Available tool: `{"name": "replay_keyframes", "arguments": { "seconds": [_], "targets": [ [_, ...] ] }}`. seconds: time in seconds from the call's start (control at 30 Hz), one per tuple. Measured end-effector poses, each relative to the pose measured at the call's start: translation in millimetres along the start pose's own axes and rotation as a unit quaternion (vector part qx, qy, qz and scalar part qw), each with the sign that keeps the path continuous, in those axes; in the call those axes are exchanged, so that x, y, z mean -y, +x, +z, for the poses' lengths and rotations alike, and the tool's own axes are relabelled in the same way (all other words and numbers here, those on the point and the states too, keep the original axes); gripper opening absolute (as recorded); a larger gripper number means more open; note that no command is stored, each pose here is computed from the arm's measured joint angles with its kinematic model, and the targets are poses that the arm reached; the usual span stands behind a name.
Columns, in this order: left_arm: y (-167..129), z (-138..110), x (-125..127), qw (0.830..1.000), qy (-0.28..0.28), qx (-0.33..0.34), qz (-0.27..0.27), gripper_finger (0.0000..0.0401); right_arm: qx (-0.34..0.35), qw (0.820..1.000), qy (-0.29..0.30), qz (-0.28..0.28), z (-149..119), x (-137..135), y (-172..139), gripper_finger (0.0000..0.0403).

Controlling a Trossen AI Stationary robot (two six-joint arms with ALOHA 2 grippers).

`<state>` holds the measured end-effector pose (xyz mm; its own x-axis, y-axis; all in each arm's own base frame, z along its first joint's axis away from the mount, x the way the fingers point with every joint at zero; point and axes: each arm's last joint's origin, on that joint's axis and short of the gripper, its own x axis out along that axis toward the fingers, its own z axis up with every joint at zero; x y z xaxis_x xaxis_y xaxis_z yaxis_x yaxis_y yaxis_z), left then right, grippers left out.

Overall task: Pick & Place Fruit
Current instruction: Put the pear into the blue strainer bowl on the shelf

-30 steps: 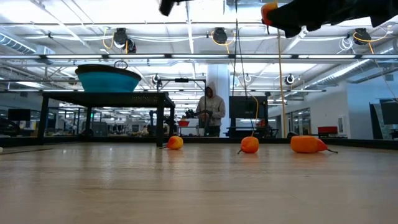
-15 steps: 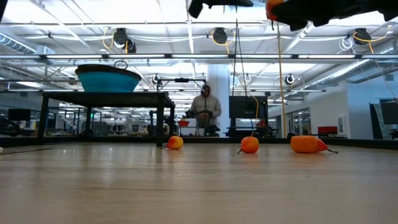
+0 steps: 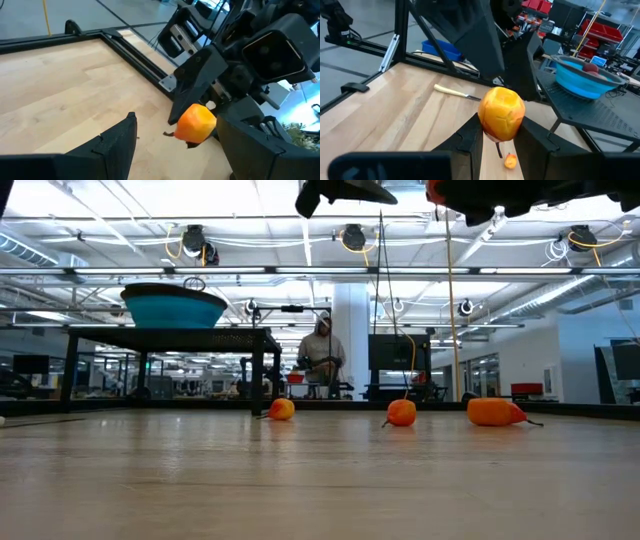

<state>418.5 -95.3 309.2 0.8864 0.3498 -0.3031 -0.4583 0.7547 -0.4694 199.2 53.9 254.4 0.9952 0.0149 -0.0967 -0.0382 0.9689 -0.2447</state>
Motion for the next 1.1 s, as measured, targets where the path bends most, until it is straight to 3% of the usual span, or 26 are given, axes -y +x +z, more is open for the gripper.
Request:
{"name": "replay_keyframes", "arguments": {
  "seconds": [0.63,1.1],
  "targets": [
    [0,-2,-3,1.000,0.005,-0.011,0.009,0.0273,0.006,1.000,-0.003,-0.005,11,-7,34,0.0087],
    [1,-6,-8,0.999,-0.015,-0.042,0.021,0.0267,-0.006,1.000,-0.002,-0.027,9,-6,36,0.0087]
  ]
}}
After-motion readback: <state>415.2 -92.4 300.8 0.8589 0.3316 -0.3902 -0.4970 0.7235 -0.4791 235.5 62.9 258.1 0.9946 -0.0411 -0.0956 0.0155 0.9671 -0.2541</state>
